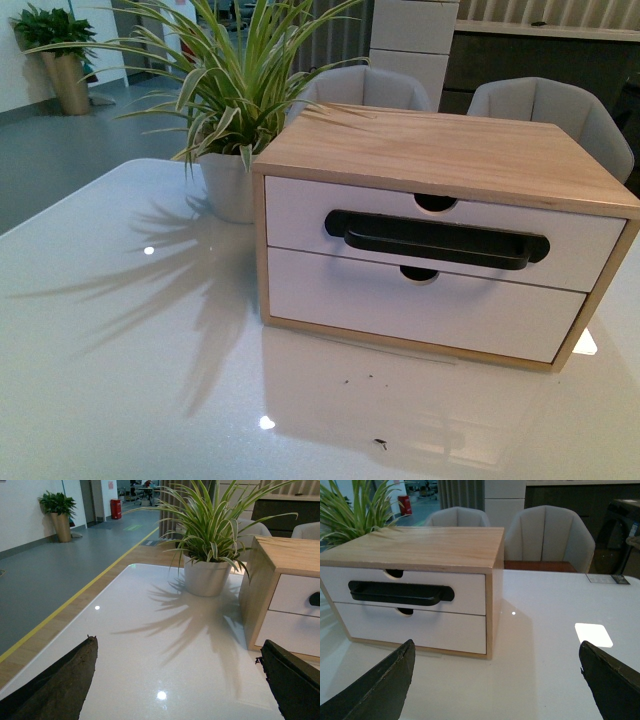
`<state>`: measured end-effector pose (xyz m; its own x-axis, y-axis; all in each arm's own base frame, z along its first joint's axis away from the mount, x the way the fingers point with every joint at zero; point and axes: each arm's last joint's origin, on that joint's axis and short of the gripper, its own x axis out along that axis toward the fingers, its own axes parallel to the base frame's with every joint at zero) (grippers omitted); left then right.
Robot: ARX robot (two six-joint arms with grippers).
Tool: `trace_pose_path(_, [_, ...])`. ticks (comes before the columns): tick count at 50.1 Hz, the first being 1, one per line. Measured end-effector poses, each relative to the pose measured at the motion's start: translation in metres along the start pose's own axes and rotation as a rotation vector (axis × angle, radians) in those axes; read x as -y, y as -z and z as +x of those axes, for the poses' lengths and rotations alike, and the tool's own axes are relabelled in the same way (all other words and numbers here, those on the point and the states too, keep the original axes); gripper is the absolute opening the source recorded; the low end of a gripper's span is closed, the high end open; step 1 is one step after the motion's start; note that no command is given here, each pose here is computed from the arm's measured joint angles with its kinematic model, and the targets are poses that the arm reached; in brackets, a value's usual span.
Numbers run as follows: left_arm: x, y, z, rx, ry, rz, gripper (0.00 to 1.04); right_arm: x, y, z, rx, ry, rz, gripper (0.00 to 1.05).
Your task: Pull drawer
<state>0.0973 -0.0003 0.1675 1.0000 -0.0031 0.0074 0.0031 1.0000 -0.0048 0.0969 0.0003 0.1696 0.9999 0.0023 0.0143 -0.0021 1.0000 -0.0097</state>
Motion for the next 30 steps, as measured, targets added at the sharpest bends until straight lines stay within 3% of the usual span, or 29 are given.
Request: trace_pose_path(30, [0.0, 0.0, 0.0, 0.0, 0.0, 0.0, 0.97, 0.0, 0.0, 0.0, 0.0, 0.0, 0.0, 0.96])
